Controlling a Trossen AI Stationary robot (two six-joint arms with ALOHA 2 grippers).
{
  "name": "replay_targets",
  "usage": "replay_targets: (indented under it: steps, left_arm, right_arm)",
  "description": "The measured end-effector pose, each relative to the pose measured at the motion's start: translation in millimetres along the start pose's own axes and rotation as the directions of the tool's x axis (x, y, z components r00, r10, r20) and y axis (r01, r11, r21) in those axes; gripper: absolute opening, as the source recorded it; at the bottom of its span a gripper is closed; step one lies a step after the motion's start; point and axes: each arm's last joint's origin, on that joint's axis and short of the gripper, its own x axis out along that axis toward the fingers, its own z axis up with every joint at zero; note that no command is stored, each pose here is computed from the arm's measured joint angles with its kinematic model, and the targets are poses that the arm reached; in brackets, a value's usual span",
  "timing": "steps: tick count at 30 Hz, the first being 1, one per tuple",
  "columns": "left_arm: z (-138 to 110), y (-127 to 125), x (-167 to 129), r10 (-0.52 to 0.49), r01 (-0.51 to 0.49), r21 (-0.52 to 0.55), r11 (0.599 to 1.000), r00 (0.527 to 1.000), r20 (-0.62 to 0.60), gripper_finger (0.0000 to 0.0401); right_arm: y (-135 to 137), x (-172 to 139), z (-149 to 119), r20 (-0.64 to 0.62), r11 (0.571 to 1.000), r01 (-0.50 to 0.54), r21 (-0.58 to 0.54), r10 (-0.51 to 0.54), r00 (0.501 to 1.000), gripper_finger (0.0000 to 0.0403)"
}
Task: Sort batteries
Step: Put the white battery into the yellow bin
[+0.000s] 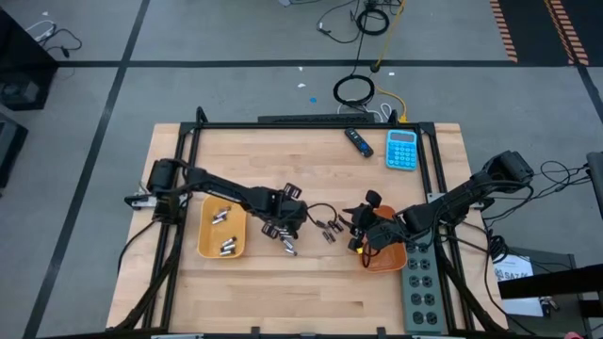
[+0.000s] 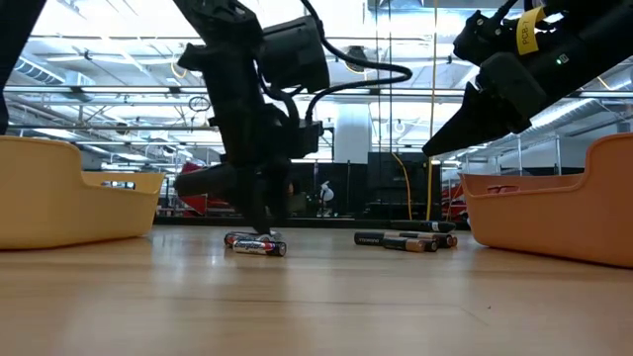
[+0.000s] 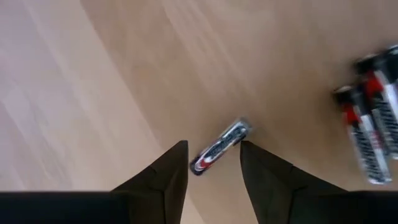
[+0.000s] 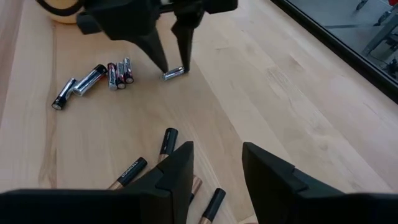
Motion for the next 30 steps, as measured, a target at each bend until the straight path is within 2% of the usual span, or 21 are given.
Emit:
replay_targets:
  steps: [8,18,24,30]
  left_arm:
    - [-12,16,5,-0.153,0.157,-0.048,0.986,0.986,0.069,0.0144]
    - [-21,26,9,-0.198,0.206,-0.107,0.973,0.977,0.084,0.0099]
    - [-20,24,13,-0.22,0.227,-0.103,0.968,0.973,0.075,0.0018]
    - [-19,17,22,-0.229,0.232,-0.091,0.968,0.973,0.038,0.0015]
  right_arm:
    - [0,0,0,0.0,1.0,0.0,0.0,0.0,1.0,0.013]
    - [0,0,0,0.0,1.0,0.0,-0.004,0.0,1.0,0.013]
    - [0,0,0,0.0,1.0,0.0,-0.004,0.0,1.0,0.013]
    - [0,0,0,0.001,1.0,0.001,-0.004,-0.001,1.0,0.013]
